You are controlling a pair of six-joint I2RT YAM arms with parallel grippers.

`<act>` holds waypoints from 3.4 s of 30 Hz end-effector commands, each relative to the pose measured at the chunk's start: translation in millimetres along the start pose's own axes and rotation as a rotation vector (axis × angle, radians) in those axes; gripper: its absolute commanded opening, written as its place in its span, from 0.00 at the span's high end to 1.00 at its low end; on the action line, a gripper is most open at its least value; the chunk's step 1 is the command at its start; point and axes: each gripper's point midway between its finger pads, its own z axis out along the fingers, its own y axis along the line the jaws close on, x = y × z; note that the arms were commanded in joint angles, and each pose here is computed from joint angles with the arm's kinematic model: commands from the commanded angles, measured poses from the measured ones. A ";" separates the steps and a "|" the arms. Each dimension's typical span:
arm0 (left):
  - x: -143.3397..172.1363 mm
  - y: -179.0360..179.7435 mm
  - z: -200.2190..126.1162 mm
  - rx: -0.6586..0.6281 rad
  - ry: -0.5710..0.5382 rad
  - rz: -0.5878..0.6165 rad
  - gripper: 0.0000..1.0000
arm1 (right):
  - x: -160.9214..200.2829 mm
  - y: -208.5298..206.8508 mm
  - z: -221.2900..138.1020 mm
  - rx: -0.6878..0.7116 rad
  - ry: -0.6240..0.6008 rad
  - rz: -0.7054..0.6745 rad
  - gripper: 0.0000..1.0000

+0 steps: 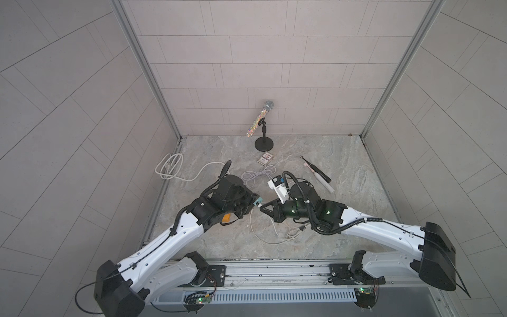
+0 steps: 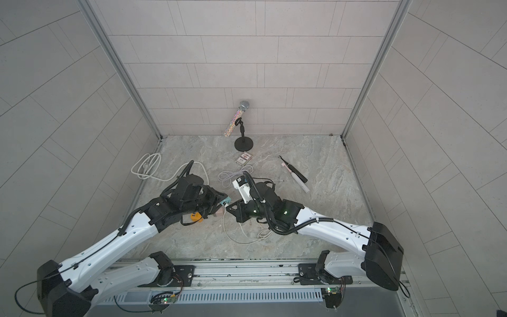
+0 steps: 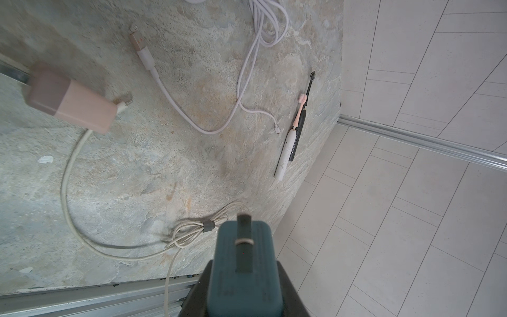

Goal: Charge the electric toothbrush
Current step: Insert the charging cable into the plug.

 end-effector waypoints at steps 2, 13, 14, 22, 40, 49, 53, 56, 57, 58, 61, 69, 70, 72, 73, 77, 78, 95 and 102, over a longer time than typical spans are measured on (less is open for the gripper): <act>11.8 -20.1 -8.3 0.063 0.045 0.014 0.94 | -3.4 -10.5 -4.0 0.041 -0.027 -0.012 1.00; 12.1 -23.6 -10.2 0.082 0.044 0.013 0.94 | -3.3 -10.5 -7.4 0.043 -0.033 -0.018 1.00; 12.6 -23.7 -9.6 0.083 0.047 0.011 0.94 | -2.7 -11.2 -7.8 0.047 -0.032 -0.014 1.00; 13.5 -22.8 -10.9 0.079 0.047 0.024 0.96 | -9.8 -6.6 -13.5 0.040 -0.063 -0.019 1.00; 30.5 -18.6 -7.2 0.010 0.113 0.106 0.98 | -25.3 -6.7 -4.4 0.095 -0.063 -0.047 1.00; 48.6 -36.1 -11.6 0.051 0.153 0.124 1.00 | -32.3 -2.0 4.7 0.067 -0.080 -0.045 1.00; 63.1 -42.1 -10.4 0.068 0.193 0.125 1.00 | -48.2 3.8 -0.3 0.052 -0.163 -0.066 1.00; 67.8 -48.0 -8.6 0.101 0.224 0.080 1.00 | -56.2 1.8 -3.5 0.067 -0.197 -0.069 1.00; 70.2 -50.3 -7.6 0.109 0.239 0.078 1.00 | -57.1 3.4 -3.3 0.057 -0.198 -0.074 1.00; 72.7 -52.5 -8.1 0.107 0.248 0.091 1.00 | -57.8 5.5 -2.7 0.048 -0.193 -0.081 1.00; 80.6 -54.0 -8.3 0.084 0.280 0.128 1.00 | -58.1 17.9 3.7 -0.013 -0.175 -0.100 1.00; 97.0 -35.3 -15.6 -0.050 0.391 0.259 1.00 | -70.1 0.0 -9.3 0.116 -0.145 -0.229 1.00; 97.4 -36.4 -17.4 -0.048 0.388 0.258 1.00 | -73.6 -3.0 -11.9 0.121 -0.171 -0.215 1.00; 99.5 -43.3 -15.9 -0.014 0.386 0.234 1.00 | -81.6 2.3 -14.2 0.069 -0.241 -0.178 1.00; 101.3 -48.5 -14.0 0.016 0.384 0.217 1.00 | -84.0 6.7 -12.4 0.049 -0.266 -0.164 1.00; 111.7 -55.8 -9.8 0.053 0.399 0.221 1.00 | -75.7 17.6 8.9 0.055 -0.217 -0.166 1.00; 113.8 -53.7 -10.6 0.041 0.402 0.235 1.00 | -76.8 12.5 8.5 0.075 -0.226 -0.161 1.00; 153.6 -50.9 -9.7 0.045 0.557 0.298 1.00 | -135.9 13.2 -25.2 0.023 -0.467 -0.208 1.00; 168.6 -65.2 -19.7 0.117 0.624 0.316 1.00 | -142.8 15.7 -15.2 -0.009 -0.493 -0.224 1.00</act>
